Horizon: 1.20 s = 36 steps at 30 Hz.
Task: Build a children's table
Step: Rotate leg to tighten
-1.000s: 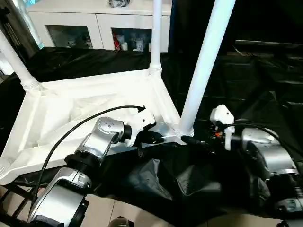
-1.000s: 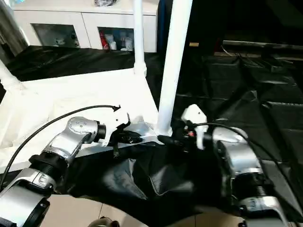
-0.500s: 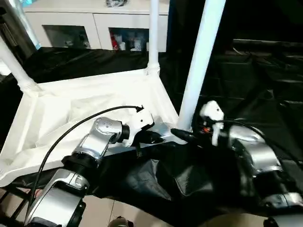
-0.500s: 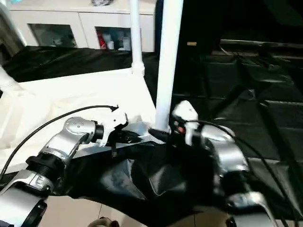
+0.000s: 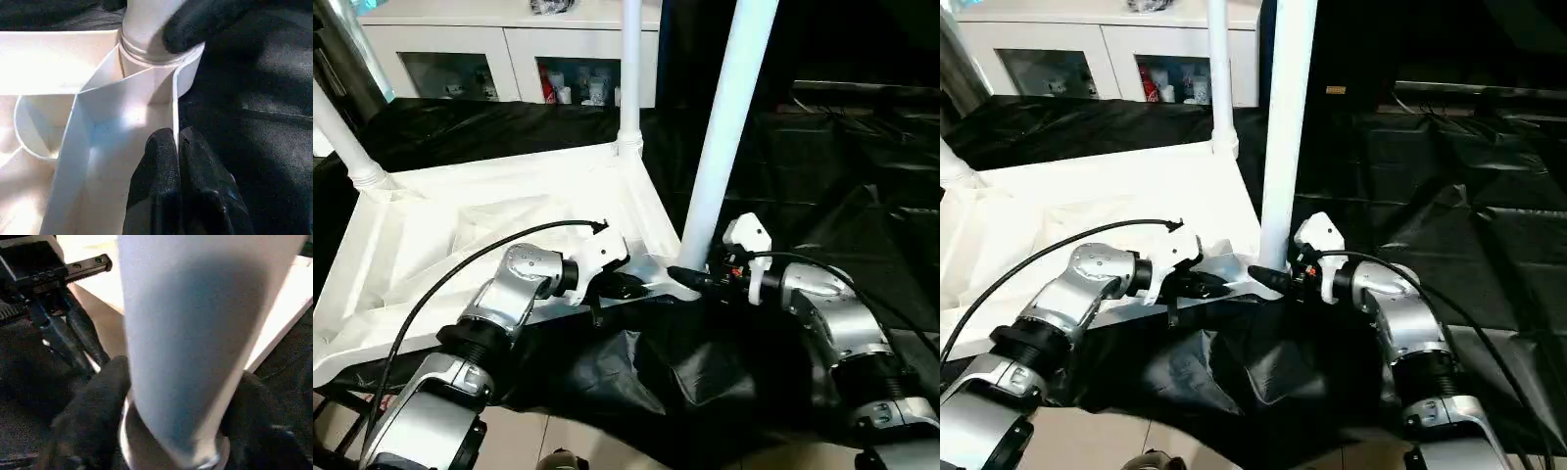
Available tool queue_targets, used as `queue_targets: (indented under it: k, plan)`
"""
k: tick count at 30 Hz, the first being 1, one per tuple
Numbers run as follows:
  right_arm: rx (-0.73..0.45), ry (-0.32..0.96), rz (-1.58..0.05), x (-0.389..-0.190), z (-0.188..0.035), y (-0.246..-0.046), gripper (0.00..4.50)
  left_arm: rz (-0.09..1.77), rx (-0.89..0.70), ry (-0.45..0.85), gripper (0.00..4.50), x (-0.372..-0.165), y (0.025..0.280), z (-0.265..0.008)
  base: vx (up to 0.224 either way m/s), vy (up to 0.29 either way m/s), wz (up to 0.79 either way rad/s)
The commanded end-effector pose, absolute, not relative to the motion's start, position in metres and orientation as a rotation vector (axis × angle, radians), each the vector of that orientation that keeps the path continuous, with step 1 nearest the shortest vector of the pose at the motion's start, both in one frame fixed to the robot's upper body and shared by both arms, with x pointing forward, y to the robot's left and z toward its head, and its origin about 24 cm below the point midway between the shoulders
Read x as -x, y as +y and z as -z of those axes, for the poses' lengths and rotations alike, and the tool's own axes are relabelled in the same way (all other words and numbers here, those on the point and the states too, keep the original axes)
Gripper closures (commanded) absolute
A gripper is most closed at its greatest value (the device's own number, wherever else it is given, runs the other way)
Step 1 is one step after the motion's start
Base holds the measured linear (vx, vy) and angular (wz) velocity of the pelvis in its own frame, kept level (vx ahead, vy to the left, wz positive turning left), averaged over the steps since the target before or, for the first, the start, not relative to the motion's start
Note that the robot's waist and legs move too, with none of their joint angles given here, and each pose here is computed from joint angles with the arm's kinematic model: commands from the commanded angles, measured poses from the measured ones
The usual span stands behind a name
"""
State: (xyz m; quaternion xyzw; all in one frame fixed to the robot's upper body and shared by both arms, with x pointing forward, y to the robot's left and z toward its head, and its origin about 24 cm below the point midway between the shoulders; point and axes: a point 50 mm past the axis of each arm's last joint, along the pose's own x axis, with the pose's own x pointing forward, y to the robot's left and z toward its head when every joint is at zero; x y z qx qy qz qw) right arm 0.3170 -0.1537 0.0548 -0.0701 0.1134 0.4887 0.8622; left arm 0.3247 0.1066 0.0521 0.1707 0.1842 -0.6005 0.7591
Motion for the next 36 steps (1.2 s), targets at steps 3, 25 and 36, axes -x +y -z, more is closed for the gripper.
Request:
queue_targets:
  k: [3, 25, 36]
  plan:
    - [0.11, 0.234, -1.03, -0.317, -0.052, -0.147, 2.26, 1.308, -0.365, 0.37, 4.5, -0.326, 0.106, -0.057, 0.0, 0.0, 0.0]
    - [-0.054, 0.312, -0.494, -0.336, -0.017, -0.07, 1.97, 0.891, -0.244, 0.298, 4.5, -0.366, 0.062, -0.08, 0.0, 0.0, 0.0]
    - [0.044, 0.275, -0.721, -0.337, -0.03, -0.084, 1.34, 1.021, -0.298, 0.302, 4.5, -0.356, 0.078, -0.07, 0.0, 0.0, 0.0]
